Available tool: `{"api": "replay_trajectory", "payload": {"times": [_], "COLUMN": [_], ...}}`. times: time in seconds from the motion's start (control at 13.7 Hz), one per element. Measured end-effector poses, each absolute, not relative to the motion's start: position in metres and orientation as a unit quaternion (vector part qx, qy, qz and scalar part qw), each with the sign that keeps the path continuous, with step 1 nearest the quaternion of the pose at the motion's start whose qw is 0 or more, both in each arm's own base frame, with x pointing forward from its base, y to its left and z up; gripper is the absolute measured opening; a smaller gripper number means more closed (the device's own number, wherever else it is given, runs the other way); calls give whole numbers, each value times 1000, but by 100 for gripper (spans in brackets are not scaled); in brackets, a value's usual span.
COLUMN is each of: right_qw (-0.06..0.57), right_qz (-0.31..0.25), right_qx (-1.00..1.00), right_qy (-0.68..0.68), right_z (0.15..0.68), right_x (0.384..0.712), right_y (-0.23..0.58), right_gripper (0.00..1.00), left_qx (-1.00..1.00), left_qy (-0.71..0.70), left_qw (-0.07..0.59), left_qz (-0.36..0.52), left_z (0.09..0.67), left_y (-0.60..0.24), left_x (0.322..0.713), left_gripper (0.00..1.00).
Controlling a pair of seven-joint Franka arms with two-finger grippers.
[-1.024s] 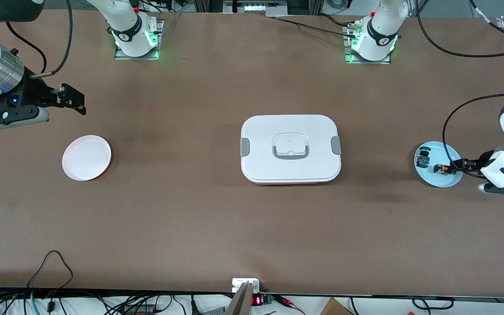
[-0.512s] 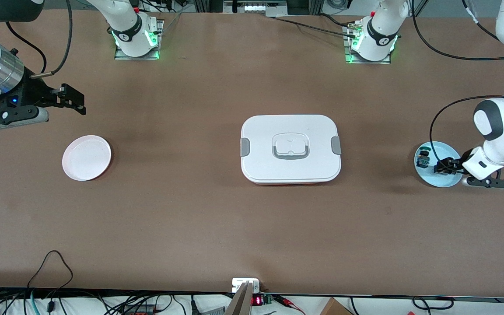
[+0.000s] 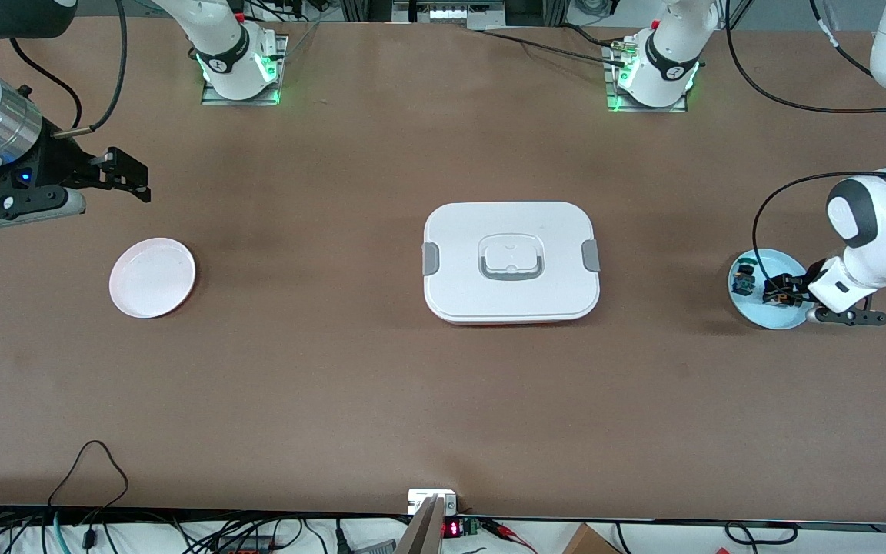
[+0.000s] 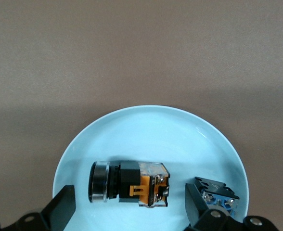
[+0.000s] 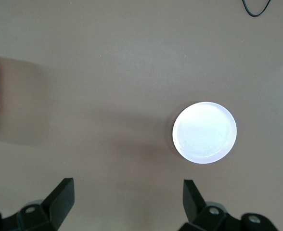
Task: Transfer orange switch to right arm and place
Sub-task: 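Close the left gripper on the orange switch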
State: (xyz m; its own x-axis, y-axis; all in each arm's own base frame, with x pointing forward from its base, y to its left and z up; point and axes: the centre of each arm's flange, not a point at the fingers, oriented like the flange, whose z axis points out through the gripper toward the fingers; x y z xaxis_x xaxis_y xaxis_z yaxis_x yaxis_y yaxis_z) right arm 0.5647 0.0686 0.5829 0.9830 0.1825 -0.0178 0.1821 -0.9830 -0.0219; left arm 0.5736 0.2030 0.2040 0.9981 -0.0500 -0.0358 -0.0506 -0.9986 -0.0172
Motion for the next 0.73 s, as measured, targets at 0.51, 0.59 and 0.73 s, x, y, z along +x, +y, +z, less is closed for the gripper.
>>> {"api": "replay_trajectory", "payload": {"times": [0.51,0.59,0.73], "right_qw": [10,10,10], "right_qz": [7,7,7], "right_qx": [-996,-996,-996], "right_qy": [-92,-92,-92], "right_z": [584,584,584], "right_x": [565,565,565], "right_y": [69,69,70], "right_gripper": [100,100,100], "left_qx": [-999,-999,-999], "left_qy": [28,28,28], "left_qw": [4,3,3], "left_qz": [30,31,31], "left_z": [187,185,183], "left_y": [201,201,201], "left_x": [570,570,570], "left_gripper": [98,98,96]}}
